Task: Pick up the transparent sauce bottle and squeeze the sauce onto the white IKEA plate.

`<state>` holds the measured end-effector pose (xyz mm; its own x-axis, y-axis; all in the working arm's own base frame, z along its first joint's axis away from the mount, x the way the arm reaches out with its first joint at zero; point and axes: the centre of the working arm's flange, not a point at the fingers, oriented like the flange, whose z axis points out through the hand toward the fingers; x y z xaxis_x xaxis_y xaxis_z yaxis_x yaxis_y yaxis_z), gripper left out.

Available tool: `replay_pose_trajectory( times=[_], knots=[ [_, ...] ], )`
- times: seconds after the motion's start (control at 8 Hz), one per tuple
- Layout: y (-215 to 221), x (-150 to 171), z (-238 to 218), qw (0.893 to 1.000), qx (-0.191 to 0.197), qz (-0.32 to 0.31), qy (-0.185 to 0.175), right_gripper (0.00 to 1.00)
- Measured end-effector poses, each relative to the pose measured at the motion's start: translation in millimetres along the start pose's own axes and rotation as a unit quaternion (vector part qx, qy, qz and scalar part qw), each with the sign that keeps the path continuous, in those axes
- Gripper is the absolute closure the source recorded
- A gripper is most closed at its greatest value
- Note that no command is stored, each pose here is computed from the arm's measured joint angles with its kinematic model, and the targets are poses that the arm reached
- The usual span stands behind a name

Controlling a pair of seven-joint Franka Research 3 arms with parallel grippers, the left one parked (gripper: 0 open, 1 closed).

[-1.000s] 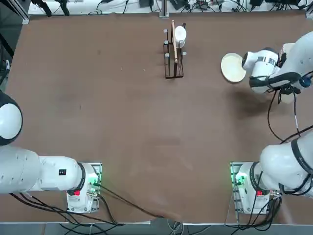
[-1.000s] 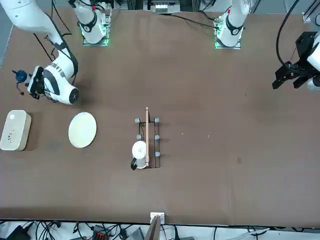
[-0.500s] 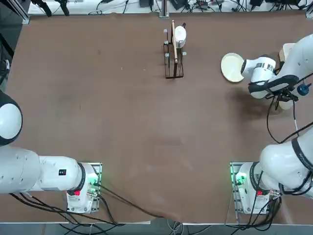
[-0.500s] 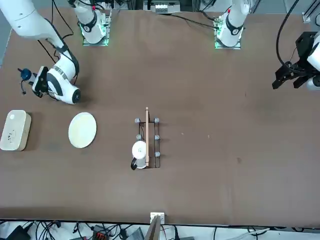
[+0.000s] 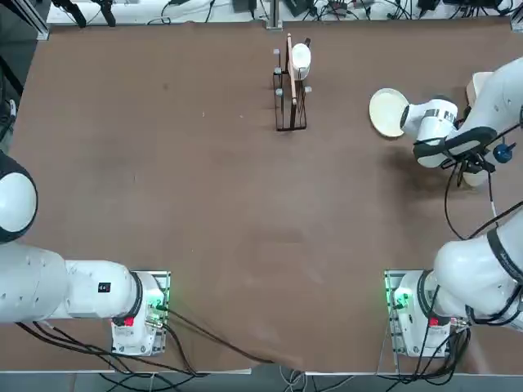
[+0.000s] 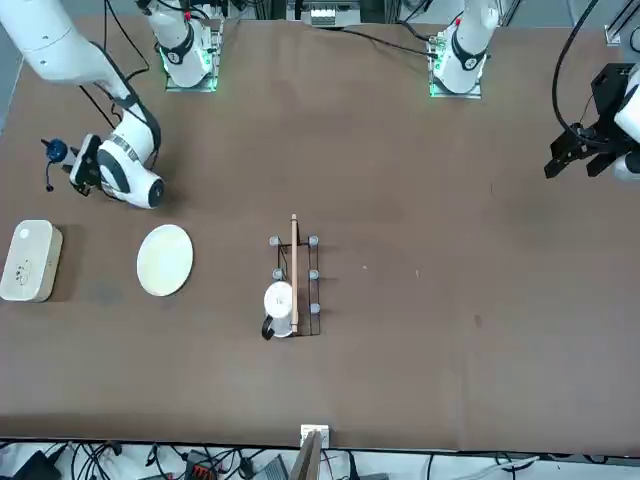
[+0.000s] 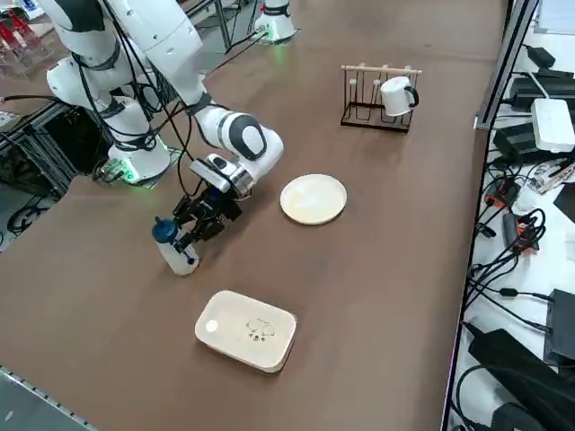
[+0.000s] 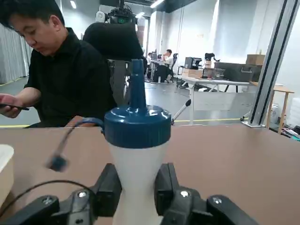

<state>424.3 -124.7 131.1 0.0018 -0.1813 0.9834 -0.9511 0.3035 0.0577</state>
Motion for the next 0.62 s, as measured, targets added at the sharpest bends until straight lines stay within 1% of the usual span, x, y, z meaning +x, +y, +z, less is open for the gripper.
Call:
replay_pose_trajectory(
  times=[0.38,0.62],
  knots=[
    [1.1,-7.6,2.5,1.0,0.011,-0.001,0.009,0.59],
    [3.2,-9.8,5.2,1.0,0.007,-0.004,0.018,0.46]
  ],
)
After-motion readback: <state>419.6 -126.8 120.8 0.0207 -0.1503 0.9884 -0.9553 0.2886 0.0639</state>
